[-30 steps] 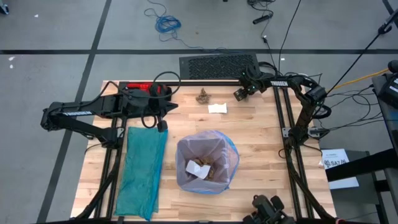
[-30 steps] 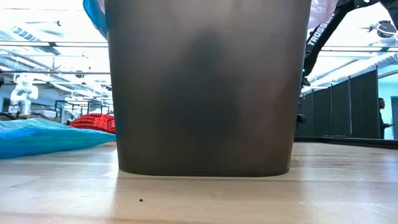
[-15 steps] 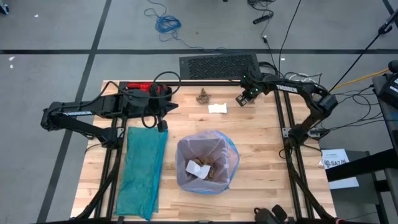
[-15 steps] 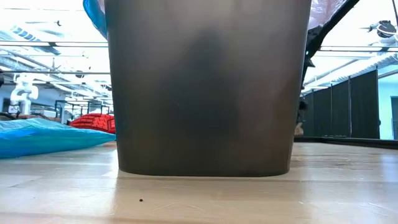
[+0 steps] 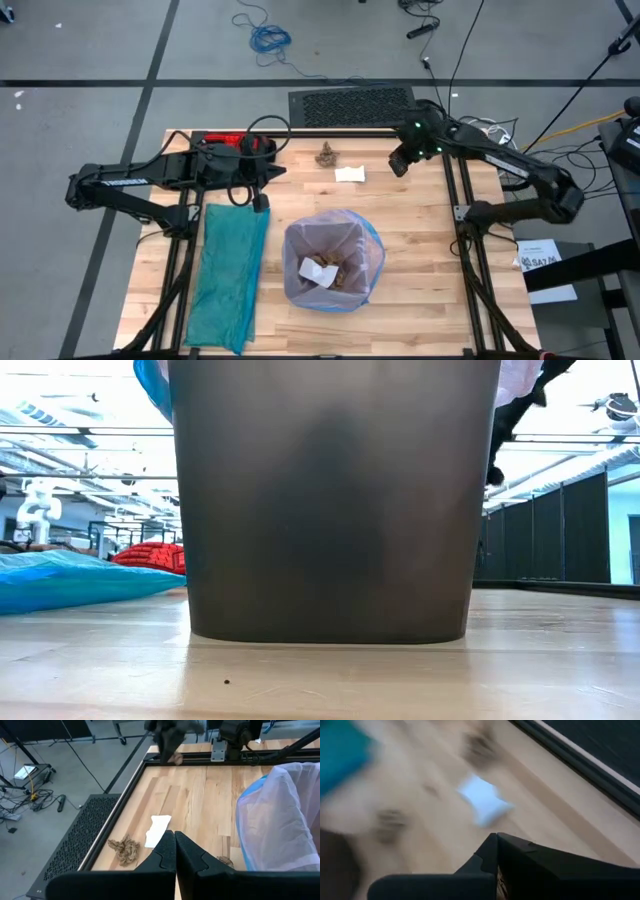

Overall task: Place trash/remove bag and relplace
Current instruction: Put the brown napkin into the black trash bin

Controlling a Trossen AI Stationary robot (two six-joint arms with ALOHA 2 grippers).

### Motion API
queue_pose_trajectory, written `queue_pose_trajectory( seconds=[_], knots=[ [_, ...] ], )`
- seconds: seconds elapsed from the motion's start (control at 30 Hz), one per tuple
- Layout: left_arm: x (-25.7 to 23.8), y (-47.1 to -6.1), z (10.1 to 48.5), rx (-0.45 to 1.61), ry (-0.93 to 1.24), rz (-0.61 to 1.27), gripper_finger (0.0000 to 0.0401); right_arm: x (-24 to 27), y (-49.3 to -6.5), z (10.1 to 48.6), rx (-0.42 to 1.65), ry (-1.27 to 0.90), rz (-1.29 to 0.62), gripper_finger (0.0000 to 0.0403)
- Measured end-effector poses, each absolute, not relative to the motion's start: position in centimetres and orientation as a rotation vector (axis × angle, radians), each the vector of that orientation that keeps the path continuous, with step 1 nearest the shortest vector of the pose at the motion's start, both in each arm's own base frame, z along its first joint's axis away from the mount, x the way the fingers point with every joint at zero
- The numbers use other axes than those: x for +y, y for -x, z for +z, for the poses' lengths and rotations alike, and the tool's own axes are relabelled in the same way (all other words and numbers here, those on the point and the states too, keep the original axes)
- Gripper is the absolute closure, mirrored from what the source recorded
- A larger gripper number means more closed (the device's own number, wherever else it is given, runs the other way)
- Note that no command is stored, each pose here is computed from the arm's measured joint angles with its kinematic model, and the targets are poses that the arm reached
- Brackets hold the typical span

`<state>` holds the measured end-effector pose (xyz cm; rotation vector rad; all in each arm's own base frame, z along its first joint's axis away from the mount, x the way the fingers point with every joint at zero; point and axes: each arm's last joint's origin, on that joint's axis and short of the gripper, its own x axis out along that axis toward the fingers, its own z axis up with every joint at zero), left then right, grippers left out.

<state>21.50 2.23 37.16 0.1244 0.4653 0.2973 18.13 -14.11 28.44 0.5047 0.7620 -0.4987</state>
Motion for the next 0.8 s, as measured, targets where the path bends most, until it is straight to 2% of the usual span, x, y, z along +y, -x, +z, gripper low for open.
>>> queue_pose_trajectory(
  seconds=[0.2,0.4,0.63,0.8],
  knots=[
    [2.2,-21.5,37.2,0.465,-0.124,0.297,0.0401,-9.2,-18.7,33.2,0.452,-0.415,-0.212,0.0403],
    [2.2,-21.5,37.2,0.463,-0.124,0.297,0.0401,-4.4,-20.6,36.0,0.227,-0.341,0.061,0.0403],
    [2.2,-21.5,37.2,0.463,-0.123,0.298,0.0401,0.2,-24.3,36.5,0.085,-0.297,0.308,0.0403],
    [2.2,-21.5,37.2,0.464,-0.123,0.298,0.0401,2.1,-27.2,34.8,0.095,-0.294,0.377,0.0403]
  ],
)
